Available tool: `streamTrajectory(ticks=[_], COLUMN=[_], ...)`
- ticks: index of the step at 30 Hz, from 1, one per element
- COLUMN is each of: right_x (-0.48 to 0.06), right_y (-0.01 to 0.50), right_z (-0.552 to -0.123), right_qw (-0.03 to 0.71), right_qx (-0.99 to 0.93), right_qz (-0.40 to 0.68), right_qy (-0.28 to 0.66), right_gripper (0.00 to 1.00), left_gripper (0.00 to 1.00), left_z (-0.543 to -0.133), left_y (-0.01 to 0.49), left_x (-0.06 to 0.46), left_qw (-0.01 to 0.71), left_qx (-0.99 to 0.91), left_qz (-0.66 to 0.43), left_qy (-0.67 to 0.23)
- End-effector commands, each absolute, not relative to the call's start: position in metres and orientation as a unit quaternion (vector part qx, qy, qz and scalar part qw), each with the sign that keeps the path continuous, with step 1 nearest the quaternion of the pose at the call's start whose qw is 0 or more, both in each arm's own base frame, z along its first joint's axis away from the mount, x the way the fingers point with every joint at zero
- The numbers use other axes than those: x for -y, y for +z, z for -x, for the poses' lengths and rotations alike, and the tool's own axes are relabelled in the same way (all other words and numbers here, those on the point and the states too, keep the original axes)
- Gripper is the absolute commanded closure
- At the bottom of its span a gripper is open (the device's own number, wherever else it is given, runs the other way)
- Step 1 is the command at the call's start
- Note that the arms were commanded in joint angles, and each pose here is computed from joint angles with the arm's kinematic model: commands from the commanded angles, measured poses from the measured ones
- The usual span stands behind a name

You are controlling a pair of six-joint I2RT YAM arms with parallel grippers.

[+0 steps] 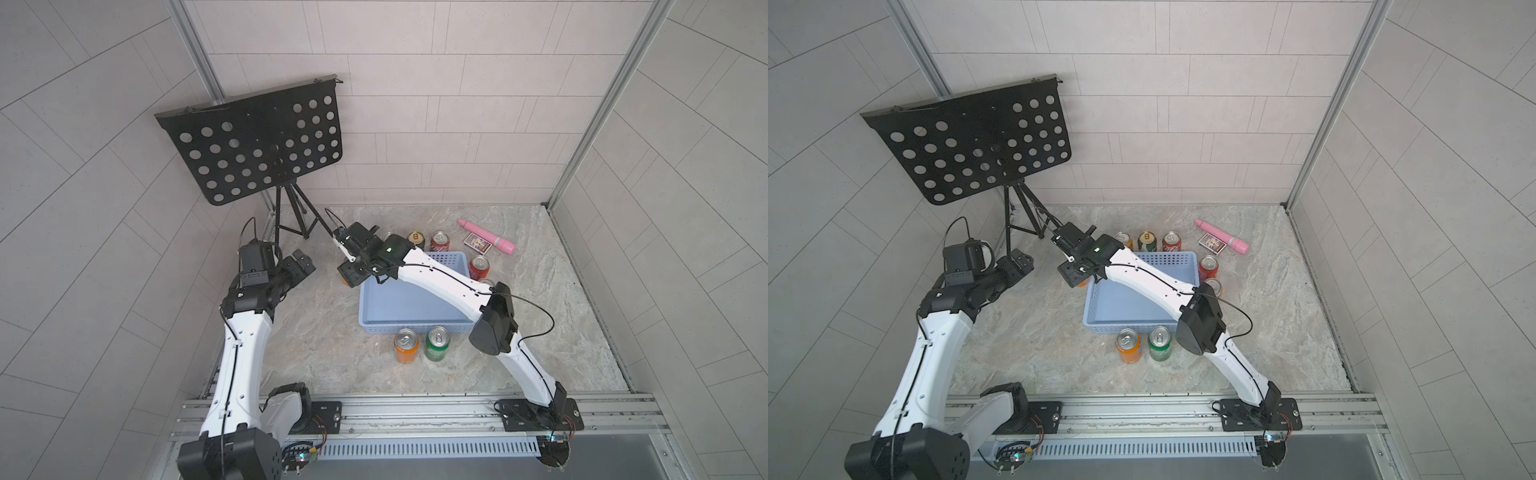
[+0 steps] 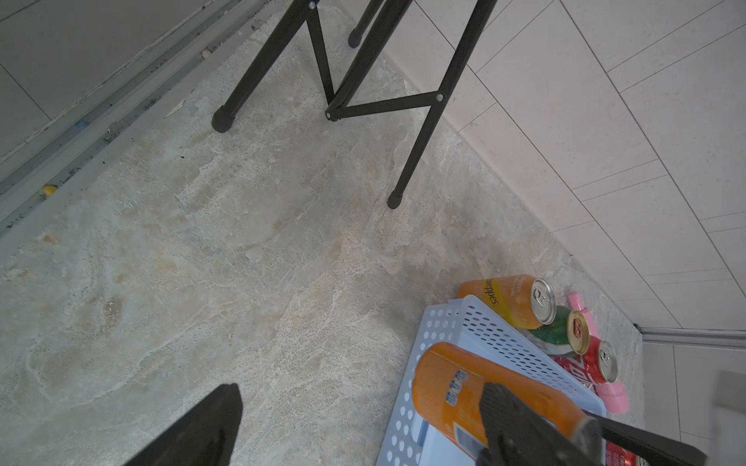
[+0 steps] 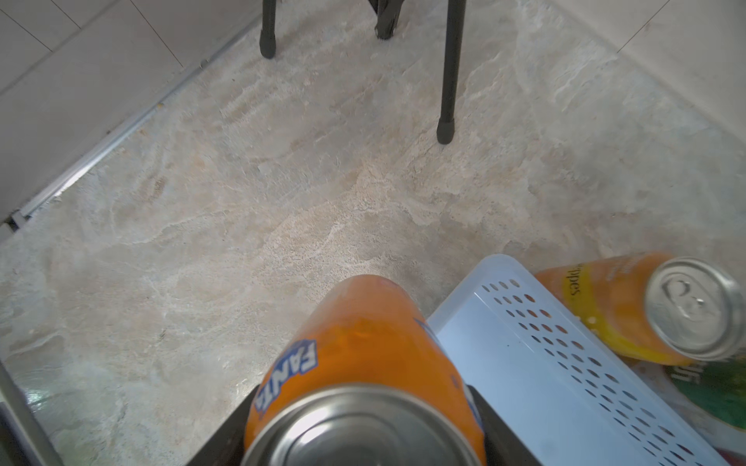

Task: Take out the drinks from the basket
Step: Place the drink at the center of the board.

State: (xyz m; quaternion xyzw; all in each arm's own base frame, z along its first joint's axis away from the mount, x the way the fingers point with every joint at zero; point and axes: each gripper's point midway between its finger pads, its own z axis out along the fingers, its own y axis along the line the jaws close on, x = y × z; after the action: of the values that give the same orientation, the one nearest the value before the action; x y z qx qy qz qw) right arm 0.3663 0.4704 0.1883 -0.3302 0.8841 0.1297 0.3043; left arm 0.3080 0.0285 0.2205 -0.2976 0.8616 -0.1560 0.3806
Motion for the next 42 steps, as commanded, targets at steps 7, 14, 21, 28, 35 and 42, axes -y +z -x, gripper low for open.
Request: streamTrajectory(ticks=[7,14,21,28,35,42], right_x=[-0.486,-0.492,-0.498,-0.502,-0.503,-0.5], right_y=[0.198,0.172,0.147,0.128,0.133,0.153], right_z=[-0.375,-0.385,-0.392,-0.391,-0.389,-0.391], right_qw=[0.332,0.334,0.331,0.32,0.325,0.34], right_qx=[-0.876,-0.881,-0.886,-0.89,-0.889,-0.884], right_qz=[0.318,0.31,0.3,0.303,0.3,0.298], right_qy=[0.145,0.126,0.119,0.117,0.119,0.121], right_gripper=[0.68,0.68,0.68,0.59,0.22,0.08], left_gripper=[0.0,0.0,0.0,0.0,0.0,0.0], left_z=[-0.307,-0.31,-0.312,-0.315,-0.316,-0.315], left_y=[0.218,0.216,0.213,0.211,0.21,0.211], left_x=[-0.033,-0.035,-0.037,-0.034,-0.036,-0.037], left_qw=[0.381,0.38,0.374,0.367,0.364,0.366], left_qx=[-0.855,-0.848,-0.844,-0.844,-0.843,-0.843], left_qz=[0.311,0.321,0.331,0.328,0.331,0.331], left_qy=[-0.165,-0.18,-0.194,-0.213,-0.217,-0.214])
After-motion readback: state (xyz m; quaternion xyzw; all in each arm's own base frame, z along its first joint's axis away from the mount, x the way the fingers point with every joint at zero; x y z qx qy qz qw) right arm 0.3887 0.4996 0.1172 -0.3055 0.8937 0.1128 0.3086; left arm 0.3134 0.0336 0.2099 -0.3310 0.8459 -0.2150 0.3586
